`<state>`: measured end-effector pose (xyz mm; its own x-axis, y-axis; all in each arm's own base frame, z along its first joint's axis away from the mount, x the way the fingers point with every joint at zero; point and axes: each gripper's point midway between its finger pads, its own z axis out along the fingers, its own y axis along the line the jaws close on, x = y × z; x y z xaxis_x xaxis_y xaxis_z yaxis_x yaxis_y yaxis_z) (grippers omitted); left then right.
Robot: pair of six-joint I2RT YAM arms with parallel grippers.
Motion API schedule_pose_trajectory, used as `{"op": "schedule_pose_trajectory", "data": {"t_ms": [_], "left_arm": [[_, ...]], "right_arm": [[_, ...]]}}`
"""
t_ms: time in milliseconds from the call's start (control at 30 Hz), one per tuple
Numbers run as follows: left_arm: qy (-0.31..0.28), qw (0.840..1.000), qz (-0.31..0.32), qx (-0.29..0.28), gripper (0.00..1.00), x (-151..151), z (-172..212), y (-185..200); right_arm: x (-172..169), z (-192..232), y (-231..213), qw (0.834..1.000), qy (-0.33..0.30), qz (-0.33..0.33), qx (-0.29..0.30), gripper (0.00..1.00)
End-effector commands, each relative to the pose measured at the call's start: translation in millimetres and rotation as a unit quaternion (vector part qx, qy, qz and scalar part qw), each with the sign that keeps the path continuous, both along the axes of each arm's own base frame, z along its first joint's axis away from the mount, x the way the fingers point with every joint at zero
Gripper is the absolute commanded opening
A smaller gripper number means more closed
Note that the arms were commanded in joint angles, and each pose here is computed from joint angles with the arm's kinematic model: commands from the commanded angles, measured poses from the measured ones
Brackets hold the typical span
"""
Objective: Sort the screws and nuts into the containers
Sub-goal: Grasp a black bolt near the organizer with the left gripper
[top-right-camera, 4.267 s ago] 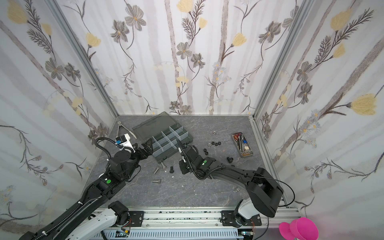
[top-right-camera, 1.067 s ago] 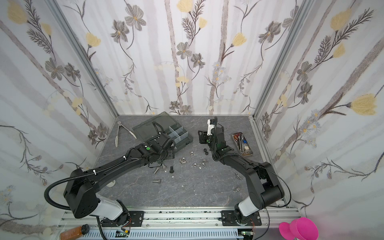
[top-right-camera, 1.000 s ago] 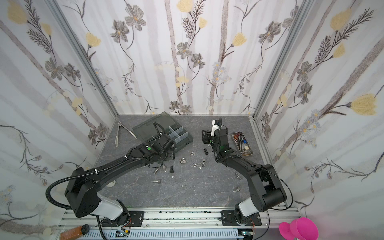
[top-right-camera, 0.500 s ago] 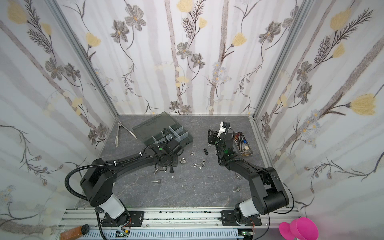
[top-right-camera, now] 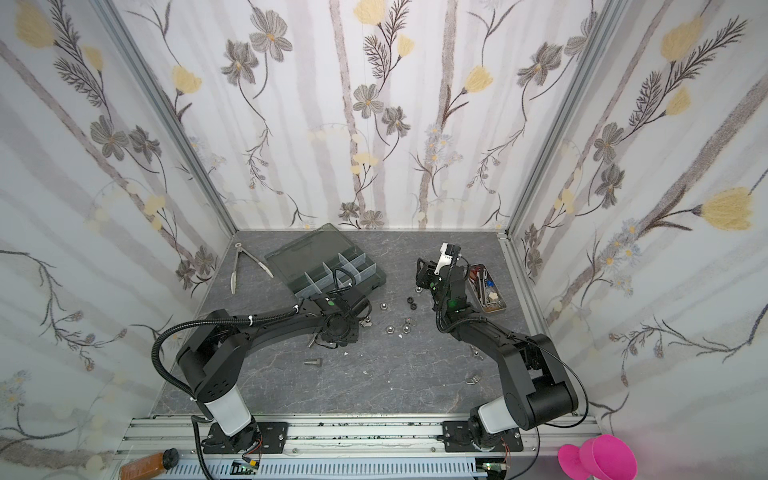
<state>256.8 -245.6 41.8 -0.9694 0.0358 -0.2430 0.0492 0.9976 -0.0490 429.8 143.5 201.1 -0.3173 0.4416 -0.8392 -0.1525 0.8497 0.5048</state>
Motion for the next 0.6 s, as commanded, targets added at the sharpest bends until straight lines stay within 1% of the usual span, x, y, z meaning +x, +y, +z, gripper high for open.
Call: {"op": "schedule_pose_trajectory", "data": {"t_ms": [0,300,567], "left_arm": [[0.006,1.0,0.01,0.002,0.44,-3.4,-5.7,3.5],[0.013,1.0,0.007,0.006,0.42,-5.8,-17.9,4.7],[0.015,1.0,0.0,0.015,0.4,0.7,-26.6,0.1]], "right_arm": [[2.4,8.8,-1.4,1.0,-0.019,-0.006,0.005,0.45],[2.8,7.7,0.1,1.0,-0.018,-0.003,0.006,0.45],[3.3,6.6,1.3,1.0,-0.016,0.001,0.005,0.45]]}}
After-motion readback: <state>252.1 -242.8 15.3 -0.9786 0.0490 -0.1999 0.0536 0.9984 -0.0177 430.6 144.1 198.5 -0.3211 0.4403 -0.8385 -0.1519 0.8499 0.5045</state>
